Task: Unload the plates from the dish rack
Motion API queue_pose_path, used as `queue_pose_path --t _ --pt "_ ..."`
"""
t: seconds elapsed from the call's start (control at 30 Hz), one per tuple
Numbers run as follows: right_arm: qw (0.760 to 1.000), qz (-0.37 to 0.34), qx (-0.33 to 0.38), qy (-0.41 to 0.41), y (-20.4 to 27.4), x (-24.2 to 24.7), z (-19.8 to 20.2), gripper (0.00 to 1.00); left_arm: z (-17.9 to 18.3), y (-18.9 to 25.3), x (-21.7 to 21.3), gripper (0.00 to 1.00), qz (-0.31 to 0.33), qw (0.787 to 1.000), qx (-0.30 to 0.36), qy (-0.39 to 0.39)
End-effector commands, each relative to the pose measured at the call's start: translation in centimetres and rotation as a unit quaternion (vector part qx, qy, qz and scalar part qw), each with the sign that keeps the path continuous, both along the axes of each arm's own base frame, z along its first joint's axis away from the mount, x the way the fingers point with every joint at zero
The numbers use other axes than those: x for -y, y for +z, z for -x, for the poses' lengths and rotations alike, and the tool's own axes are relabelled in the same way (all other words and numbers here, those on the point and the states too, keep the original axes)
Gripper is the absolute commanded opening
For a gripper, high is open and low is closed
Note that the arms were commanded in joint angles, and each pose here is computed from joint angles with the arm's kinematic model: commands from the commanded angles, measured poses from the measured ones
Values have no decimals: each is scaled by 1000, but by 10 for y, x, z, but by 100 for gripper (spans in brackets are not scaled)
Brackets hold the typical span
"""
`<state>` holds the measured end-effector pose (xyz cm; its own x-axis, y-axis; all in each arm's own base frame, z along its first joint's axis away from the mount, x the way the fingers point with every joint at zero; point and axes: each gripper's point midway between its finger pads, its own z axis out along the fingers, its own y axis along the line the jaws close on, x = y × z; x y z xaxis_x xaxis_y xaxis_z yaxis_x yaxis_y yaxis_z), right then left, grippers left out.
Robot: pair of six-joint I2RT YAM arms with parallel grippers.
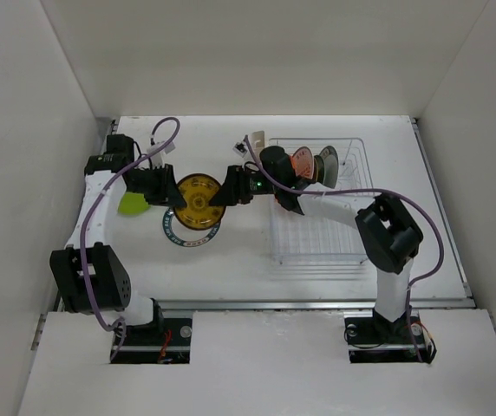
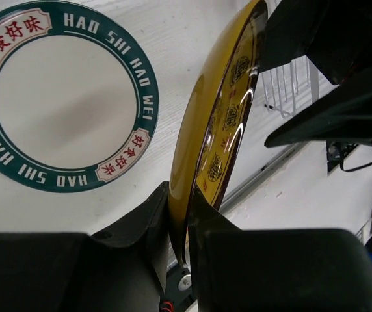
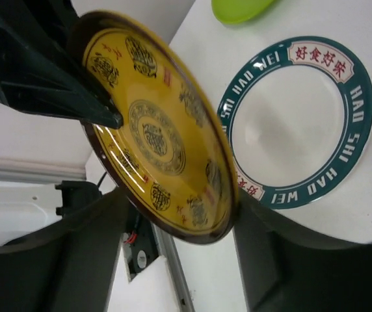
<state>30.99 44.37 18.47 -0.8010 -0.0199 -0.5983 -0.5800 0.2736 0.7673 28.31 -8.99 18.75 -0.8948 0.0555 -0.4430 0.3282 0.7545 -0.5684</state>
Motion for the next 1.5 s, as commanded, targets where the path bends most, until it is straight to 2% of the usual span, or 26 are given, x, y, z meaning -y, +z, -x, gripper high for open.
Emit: queue_pose_path --t 0.0,0.07,0.13,0.27,0.4,0.43,0.47,0.6,0.73,0.87,1.0,1.03,1.13,1.17,1.27,1.47 --pt "999 -13 48 1 42 -3 4 70 -11 21 -5 0 -9 999 47 16" --pt "998 1 62 -18 48 2 -1 93 -10 25 -12 0 -3 998 48 28" --pt "997 18 61 -41 41 9 -4 100 -9 21 -16 0 -8 998 43 35" --pt "993 38 73 -80 45 18 -14 100 -12 17 -33 0 -28 997 40 62" --pt "986 49 88 -135 70 35 -22 100 -37 14 -77 0 -60 983 41 169" --pt "984 47 92 -142 74 38 -21 100 -45 10 -92 0 -71 976 31 203" --pt "983 45 96 -148 81 41 -20 100 -54 9 -123 0 -92 957 23 273" --pt "980 46 119 -154 104 55 -12 100 -72 -12 -190 0 -97 908 -16 406" --pt "979 37 138 -147 126 66 3 100 -90 -31 -218 0 -70 888 -42 453" --pt "982 25 149 -117 134 68 18 100 -111 -44 -227 0 -49 892 -34 449" --pt "981 15 162 -107 145 75 34 100 -118 -63 -236 12 -49 891 -64 448" --pt "981 9 165 -104 149 76 37 100 -120 -68 -235 25 -43 892 -75 444" --pt "980 8 173 -103 154 83 44 100 -118 -83 -235 42 -45 893 -106 435" --pt "980 8 173 -103 154 83 44 100 -113 -84 -234 51 -49 890 -126 436" --pt "979 2 177 -104 162 87 49 100 -96 -97 -234 60 -94 884 -180 421" --pt "978 3 178 -109 167 88 48 100 -79 -99 -237 78 -176 891 -190 373"
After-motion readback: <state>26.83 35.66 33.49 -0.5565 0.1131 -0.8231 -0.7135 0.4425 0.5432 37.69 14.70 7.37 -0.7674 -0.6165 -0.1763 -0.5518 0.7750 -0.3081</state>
